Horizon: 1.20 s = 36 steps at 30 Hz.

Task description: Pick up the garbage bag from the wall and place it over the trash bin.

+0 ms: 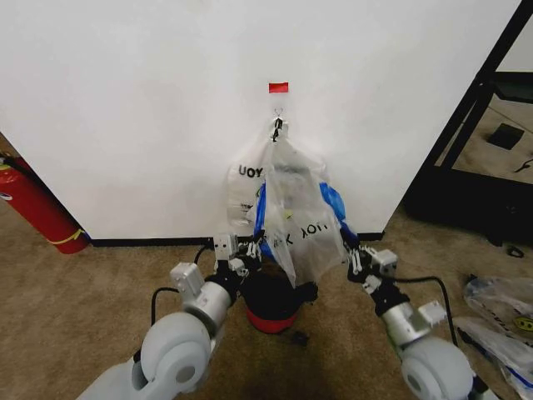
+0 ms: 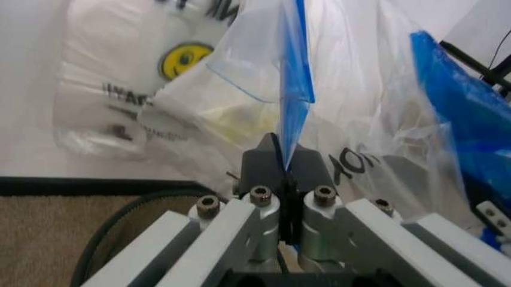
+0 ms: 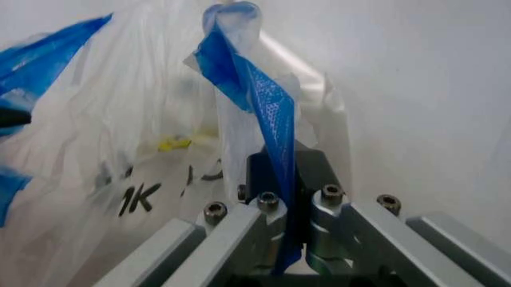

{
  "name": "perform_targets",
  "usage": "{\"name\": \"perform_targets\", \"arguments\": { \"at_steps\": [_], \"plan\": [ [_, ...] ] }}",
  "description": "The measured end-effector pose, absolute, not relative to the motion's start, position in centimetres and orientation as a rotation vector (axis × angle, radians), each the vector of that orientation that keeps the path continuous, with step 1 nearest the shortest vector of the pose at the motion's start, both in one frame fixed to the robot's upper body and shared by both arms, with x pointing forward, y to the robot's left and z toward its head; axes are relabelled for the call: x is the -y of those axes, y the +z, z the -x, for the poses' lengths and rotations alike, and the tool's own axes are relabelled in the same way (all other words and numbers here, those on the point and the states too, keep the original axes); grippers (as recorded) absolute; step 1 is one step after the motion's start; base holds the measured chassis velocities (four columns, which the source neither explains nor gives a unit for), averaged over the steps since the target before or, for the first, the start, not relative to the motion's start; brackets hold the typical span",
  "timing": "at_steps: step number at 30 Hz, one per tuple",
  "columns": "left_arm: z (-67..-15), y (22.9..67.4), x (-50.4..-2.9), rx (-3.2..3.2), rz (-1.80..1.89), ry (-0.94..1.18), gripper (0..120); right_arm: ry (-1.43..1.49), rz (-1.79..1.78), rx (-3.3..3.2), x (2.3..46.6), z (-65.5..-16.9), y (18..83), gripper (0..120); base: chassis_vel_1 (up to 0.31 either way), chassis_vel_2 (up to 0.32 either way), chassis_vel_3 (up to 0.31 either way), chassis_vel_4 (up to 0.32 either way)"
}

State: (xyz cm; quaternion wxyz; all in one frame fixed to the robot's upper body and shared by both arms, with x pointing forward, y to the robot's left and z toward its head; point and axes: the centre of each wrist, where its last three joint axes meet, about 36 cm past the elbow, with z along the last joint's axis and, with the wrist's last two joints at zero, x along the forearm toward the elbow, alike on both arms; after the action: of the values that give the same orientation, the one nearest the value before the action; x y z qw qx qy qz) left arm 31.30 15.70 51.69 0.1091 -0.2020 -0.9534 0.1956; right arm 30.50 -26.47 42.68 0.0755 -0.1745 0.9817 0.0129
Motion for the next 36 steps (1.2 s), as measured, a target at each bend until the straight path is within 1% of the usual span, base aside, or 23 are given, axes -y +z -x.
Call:
{"name": "perform_targets", "arguments": {
  "at_steps": [4,10,16,26,28,36],
  "plan": [
    [-30.9,51.5,-15.8,2.794,0.593,0.570,0,0.043,0.516,-2.941,26.8,-30.3,43.3,0,0.000,0.000,0.000,0.000],
    [-29.8,50.5,-15.7,2.766,0.579,0.560,0,0.028,0.528,-2.969,26.9,-29.1,42.3,0,0.000,0.000,0.000,0.000],
    [-29.8,50.7,-15.7,2.778,0.582,0.562,0,0.027,0.527,-2.969,26.9,-28.8,42.3,0,0.000,0.000,0.000,0.000],
    [-31.1,55.4,-17.1,2.930,0.642,0.576,0,0.156,0.460,-2.869,26.2,-31.0,47.9,0,0.000,0.000,0.000,0.000],
    [-30.8,57.2,-17.9,2.960,0.661,0.579,0,0.244,0.450,-2.848,25.5,-31.1,50.6,0,0.000,0.000,0.000,0.000],
    [-30.0,58.8,-19.4,2.970,0.624,0.564,0,0.441,0.460,-2.855,24.8,-30.4,55.7,0,0.000,0.000,0.000,0.000]
  ]
}}
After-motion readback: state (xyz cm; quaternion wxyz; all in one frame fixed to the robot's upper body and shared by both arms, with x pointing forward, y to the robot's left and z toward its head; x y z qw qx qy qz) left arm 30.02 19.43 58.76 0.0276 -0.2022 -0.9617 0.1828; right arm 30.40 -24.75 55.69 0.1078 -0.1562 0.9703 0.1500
